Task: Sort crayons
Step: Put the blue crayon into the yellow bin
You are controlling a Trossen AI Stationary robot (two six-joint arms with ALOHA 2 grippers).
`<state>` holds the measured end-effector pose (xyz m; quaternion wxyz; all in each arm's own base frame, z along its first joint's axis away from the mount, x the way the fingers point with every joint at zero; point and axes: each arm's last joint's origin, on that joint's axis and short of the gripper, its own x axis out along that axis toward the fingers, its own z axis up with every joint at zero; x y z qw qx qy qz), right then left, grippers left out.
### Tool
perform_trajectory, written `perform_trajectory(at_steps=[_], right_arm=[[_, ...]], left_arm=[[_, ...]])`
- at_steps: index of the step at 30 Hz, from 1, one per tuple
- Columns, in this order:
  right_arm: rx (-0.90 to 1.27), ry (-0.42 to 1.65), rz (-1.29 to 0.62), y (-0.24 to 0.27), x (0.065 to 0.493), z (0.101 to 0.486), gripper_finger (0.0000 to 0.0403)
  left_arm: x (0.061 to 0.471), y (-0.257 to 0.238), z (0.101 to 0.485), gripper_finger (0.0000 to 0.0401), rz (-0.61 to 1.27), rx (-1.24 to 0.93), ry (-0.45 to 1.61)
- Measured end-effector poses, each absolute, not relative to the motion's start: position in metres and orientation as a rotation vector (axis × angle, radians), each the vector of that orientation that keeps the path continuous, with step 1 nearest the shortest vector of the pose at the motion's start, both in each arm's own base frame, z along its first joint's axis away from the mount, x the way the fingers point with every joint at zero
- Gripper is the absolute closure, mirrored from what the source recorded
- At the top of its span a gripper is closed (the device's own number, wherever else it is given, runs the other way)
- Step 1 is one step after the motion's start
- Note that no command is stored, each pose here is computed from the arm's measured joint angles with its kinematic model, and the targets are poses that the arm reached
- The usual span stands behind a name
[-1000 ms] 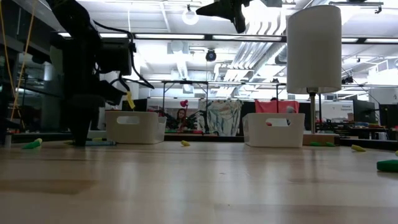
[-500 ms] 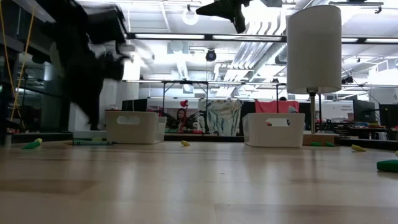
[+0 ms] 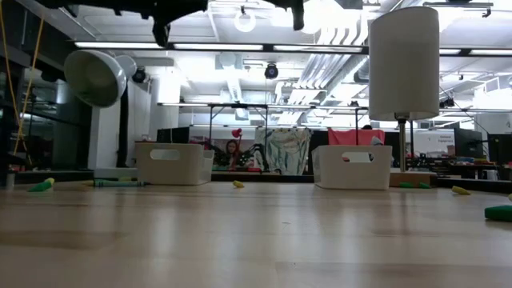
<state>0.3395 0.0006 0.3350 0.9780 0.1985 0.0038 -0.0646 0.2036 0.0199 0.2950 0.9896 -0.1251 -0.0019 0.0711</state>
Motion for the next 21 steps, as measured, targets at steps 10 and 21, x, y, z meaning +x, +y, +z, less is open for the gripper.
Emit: perform_trajectory(at_steps=[10, 21], right_arm=[[0.390, -0.078, -0.136, -0.005, 0.359, 0.333, 0.0236], [0.389, -0.084, -0.110, -0.007, 0.361, 0.337, 0.0236]], left_arm=[[0.231, 0.017, 0.288, 0.0401, 0.101, -0.293, -0.080], [0.235, 0.010, 0.288, 0.0401, 0.039, -0.309, -0.098]])
